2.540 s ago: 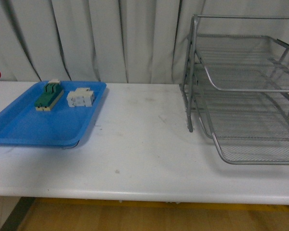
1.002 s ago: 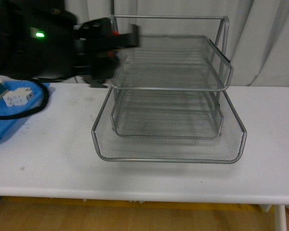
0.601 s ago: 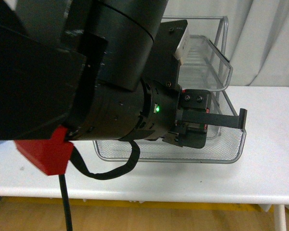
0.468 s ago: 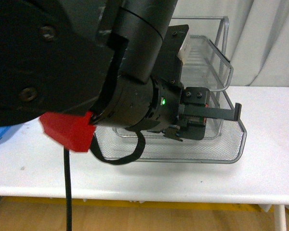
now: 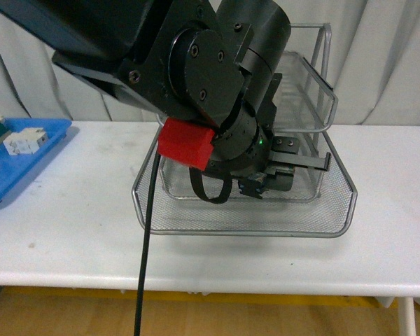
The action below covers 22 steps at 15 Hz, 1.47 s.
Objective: Place button on rack with both arms
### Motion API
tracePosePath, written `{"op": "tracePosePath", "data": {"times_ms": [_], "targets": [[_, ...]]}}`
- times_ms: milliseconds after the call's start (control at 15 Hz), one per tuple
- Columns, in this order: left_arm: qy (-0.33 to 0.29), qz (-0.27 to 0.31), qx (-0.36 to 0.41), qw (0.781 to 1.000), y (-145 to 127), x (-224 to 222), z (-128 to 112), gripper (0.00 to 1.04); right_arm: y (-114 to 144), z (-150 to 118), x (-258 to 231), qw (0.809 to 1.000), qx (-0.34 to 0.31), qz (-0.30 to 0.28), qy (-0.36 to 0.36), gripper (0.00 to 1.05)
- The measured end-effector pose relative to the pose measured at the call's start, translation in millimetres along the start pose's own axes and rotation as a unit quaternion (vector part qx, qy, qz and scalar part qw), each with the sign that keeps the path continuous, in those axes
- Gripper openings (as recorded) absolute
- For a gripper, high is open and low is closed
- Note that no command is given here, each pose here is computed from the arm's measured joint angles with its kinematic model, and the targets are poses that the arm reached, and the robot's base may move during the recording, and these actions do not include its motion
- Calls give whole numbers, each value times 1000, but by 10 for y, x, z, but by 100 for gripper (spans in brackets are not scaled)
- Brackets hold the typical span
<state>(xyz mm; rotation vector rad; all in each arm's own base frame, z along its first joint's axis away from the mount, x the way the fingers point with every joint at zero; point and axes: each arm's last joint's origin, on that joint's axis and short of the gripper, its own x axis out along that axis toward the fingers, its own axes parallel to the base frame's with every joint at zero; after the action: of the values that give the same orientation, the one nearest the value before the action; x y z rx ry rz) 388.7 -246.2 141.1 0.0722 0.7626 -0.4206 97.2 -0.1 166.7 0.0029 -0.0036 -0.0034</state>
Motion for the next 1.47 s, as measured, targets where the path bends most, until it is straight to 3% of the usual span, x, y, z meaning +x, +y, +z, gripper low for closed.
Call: {"op": "tracePosePath", "data": {"times_ms": [134, 200, 535, 735, 869, 1069, 1203, 1337, 1470], "targets": [[7, 16, -9, 1000, 96, 121, 127, 37, 0, 0, 0, 1000, 0, 0, 0, 98], [10, 22, -14, 1000, 138, 163, 169, 43, 0, 0, 0, 1000, 0, 0, 0, 98], [-20, 0, -26, 999, 105, 26, 264, 99, 0, 0, 0, 1000, 0, 0, 0, 98], [-44, -26, -13, 999, 9, -343, 212, 98, 0, 0, 0, 1000, 0, 0, 0, 98], [-61, -39, 15, 997, -6, -624, 49, 98, 0, 1, 0, 1000, 0, 0, 0, 98], [-98, -21, 40, 994, 243, -1495, -390, 98, 0, 0, 0, 1000, 0, 0, 0, 98], [-129, 18, 34, 991, 440, -1821, -586, 97, 0, 0, 0, 1000, 0, 0, 0, 98], [-287, 148, -7, 947, 659, -2088, -824, 79, 1, 1, 0, 1000, 0, 1, 0, 98], [-336, 210, -44, 917, 985, -2496, -1251, 58, 1, 0, 0, 1000, 0, 1, 0, 98]]}}
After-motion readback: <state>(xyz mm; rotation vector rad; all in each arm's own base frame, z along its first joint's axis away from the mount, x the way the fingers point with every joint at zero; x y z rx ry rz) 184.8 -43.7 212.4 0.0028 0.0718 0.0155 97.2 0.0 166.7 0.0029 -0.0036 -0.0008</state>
